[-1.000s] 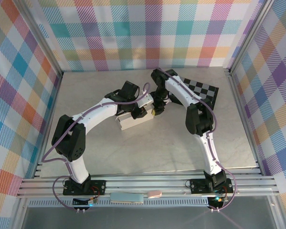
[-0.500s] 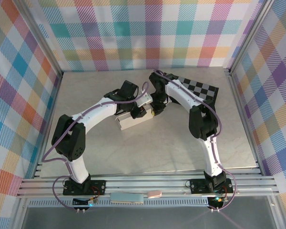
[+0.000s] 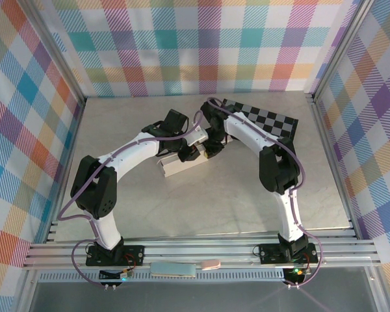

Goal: Fold the paper box

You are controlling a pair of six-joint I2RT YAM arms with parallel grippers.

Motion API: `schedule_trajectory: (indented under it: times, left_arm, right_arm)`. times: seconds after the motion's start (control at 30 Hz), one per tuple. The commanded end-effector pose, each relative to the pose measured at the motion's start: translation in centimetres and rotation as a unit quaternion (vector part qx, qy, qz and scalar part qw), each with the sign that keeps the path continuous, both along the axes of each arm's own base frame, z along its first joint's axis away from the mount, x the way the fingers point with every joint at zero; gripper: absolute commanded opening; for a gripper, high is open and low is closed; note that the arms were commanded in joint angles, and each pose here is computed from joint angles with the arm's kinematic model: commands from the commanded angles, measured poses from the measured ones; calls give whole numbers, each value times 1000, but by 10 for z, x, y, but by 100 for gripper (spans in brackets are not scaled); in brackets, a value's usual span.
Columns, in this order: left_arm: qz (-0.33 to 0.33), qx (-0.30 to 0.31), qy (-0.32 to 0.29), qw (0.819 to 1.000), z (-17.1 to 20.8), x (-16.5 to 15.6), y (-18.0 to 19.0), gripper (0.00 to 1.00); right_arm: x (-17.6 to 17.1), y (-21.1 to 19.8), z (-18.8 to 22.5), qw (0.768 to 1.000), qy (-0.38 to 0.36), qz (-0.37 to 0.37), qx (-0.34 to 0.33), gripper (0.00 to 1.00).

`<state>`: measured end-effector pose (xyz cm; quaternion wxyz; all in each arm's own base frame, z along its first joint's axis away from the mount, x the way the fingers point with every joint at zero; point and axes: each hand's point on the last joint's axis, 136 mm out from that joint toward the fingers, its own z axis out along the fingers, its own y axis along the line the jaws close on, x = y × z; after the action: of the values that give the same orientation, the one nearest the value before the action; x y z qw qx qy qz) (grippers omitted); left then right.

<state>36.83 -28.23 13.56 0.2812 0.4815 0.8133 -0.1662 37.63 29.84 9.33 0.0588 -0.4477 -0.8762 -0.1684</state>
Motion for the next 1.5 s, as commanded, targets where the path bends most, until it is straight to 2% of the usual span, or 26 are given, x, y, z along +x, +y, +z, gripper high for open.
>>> schedule_trajectory:
  times: [0.0,0.1,0.27,0.37,0.47,0.6,0.7,0.87,1.0,1.13,1.27,1.47]
  left_arm:
    - [34,1,16,999,-10,15,9,28]
    - [44,-11,17,999,-4,18,7,30]
    - [94,-65,1,993,32,23,7,42]
    - [146,-86,-11,985,52,24,19,50]
    - [204,-107,-31,973,75,22,39,53]
    - [298,-101,-64,947,104,15,83,59]
    - [330,-83,-47,939,107,0,109,59]
    - [329,-38,3,944,91,-31,125,52]
    - [311,-20,26,950,83,-42,124,48]
    - [287,13,45,957,69,-47,122,46]
    - [262,17,60,963,62,-50,110,44]
    - [252,36,68,965,50,-38,102,41]
  right_arm:
    - [-21,-2,-4,1000,24,4,-16,34]
    - [-15,-3,-5,1000,9,-6,-16,30]
    - [-9,-5,5,999,3,-31,-25,30]
    - [-8,-8,9,998,14,-47,-33,29]
    - [-7,-11,13,997,18,-59,-42,29]
    - [-5,-19,17,996,19,-72,-50,29]
    - [-5,-27,18,995,25,-79,-56,29]
    - [-9,-40,17,993,42,-85,-67,29]
    - [-11,-53,15,992,51,-97,-69,29]
    - [-12,-61,13,991,63,-101,-67,28]
    - [-12,-66,11,990,64,-105,-65,28]
    - [-13,-68,9,990,71,-106,-60,28]
